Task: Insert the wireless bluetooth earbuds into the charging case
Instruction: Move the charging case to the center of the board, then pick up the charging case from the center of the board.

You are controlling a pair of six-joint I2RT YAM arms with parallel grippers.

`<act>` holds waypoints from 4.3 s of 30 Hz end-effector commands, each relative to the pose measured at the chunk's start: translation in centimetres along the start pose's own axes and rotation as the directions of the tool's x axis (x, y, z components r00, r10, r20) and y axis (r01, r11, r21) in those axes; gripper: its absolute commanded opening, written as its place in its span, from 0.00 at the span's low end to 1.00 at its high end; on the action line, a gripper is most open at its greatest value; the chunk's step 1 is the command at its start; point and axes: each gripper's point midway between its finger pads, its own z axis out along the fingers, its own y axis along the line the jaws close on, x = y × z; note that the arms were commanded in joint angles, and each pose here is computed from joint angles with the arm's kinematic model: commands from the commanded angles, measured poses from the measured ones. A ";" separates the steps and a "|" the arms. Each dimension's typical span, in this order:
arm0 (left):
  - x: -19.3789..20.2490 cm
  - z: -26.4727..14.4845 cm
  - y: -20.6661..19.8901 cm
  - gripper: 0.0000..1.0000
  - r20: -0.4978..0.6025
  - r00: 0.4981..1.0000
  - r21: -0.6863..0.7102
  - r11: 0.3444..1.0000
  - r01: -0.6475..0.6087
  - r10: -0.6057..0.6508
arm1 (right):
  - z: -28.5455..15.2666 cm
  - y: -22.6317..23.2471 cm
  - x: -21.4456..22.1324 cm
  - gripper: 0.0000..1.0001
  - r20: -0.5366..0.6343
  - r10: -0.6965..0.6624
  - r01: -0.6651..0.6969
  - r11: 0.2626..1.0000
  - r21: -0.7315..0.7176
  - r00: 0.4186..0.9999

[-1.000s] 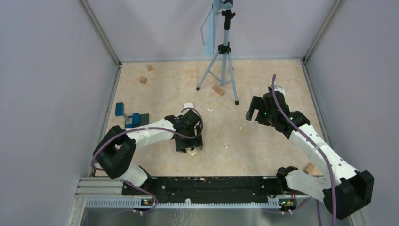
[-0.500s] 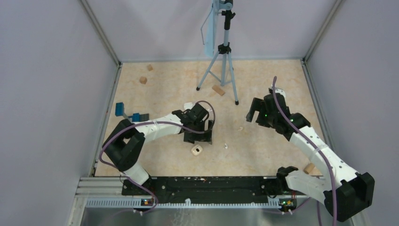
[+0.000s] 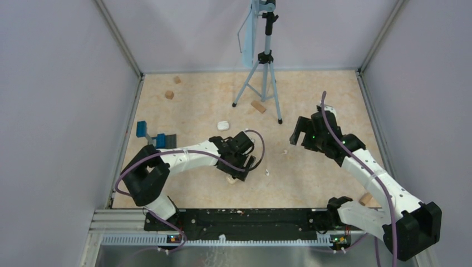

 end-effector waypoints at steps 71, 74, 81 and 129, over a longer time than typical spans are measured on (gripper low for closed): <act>-6.4 -10.4 9.7 0.84 0.158 0.825 0.286 0.825 0.488 -0.543 | 3.9 12.9 12.2 0.84 0.135 -0.842 0.769 0.398 -0.500 0.523; -6.0 -10.2 10.2 0.84 0.156 0.818 0.278 0.819 0.502 -0.554 | 4.5 13.0 12.2 0.85 0.174 -0.864 0.801 0.337 -0.495 0.471; -5.3 -9.4 10.2 0.84 0.133 0.824 0.274 0.820 0.503 -0.550 | 6.4 13.1 14.9 0.86 0.160 -0.906 0.794 0.246 -0.555 0.393; -6.9 -8.1 1.7 0.79 -0.158 0.843 0.772 0.468 0.430 -0.514 | 0.4 20.9 10.6 0.50 0.466 -0.626 0.727 0.249 -0.640 0.625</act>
